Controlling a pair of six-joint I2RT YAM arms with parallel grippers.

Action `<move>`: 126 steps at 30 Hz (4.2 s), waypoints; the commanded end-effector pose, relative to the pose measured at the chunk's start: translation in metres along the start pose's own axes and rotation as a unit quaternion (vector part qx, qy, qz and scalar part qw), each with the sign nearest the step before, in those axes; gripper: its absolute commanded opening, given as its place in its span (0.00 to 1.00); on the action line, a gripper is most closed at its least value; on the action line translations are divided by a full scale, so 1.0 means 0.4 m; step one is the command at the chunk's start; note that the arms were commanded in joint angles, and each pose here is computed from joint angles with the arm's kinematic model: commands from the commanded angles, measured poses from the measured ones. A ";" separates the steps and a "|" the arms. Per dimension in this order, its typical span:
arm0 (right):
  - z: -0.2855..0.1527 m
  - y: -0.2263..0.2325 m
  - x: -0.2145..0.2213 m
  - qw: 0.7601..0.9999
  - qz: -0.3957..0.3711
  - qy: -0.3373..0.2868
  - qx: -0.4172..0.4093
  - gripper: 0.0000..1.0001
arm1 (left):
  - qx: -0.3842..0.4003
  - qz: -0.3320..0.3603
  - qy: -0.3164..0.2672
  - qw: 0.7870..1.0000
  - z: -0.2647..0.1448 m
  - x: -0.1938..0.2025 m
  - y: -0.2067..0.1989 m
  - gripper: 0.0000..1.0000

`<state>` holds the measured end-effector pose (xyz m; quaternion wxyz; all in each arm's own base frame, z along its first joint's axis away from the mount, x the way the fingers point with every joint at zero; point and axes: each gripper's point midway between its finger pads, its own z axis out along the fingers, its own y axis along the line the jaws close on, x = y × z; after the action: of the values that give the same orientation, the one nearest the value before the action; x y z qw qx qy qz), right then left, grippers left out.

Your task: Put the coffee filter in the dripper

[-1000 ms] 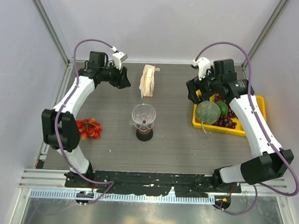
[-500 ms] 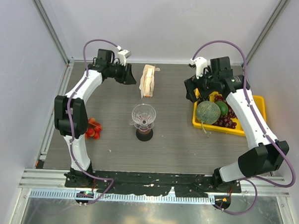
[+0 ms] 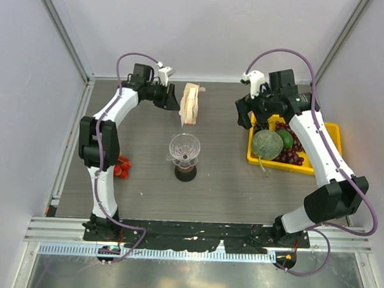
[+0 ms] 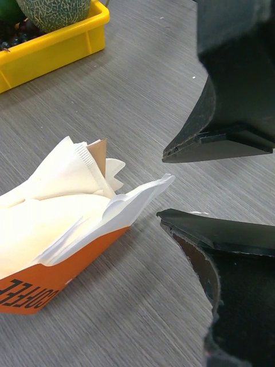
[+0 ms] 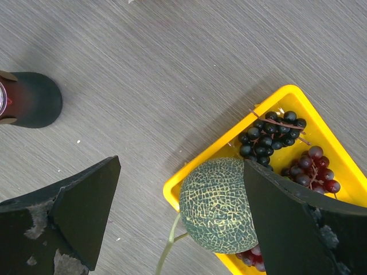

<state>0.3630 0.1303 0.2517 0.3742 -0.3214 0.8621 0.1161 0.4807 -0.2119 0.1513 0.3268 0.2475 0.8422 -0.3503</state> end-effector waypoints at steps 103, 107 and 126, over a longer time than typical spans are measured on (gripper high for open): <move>-0.318 0.260 -0.327 0.899 -0.206 -0.348 -0.166 0.96 | 0.172 0.540 -0.074 0.821 -0.491 -0.085 -0.718 0.00; -0.326 0.339 -0.281 0.888 -0.229 -0.335 -0.219 0.95 | 0.176 0.533 -0.082 0.823 -0.490 -0.093 -0.740 0.00; -0.352 0.234 -0.376 0.894 -0.183 -0.410 -0.013 0.05 | 0.066 0.222 -0.239 0.943 -0.551 -0.297 -0.681 0.99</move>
<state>0.2742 0.2306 0.4050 0.6097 -0.4882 0.5750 0.2436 0.2777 -0.2609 0.4168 0.5116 0.5341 0.5940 -0.3165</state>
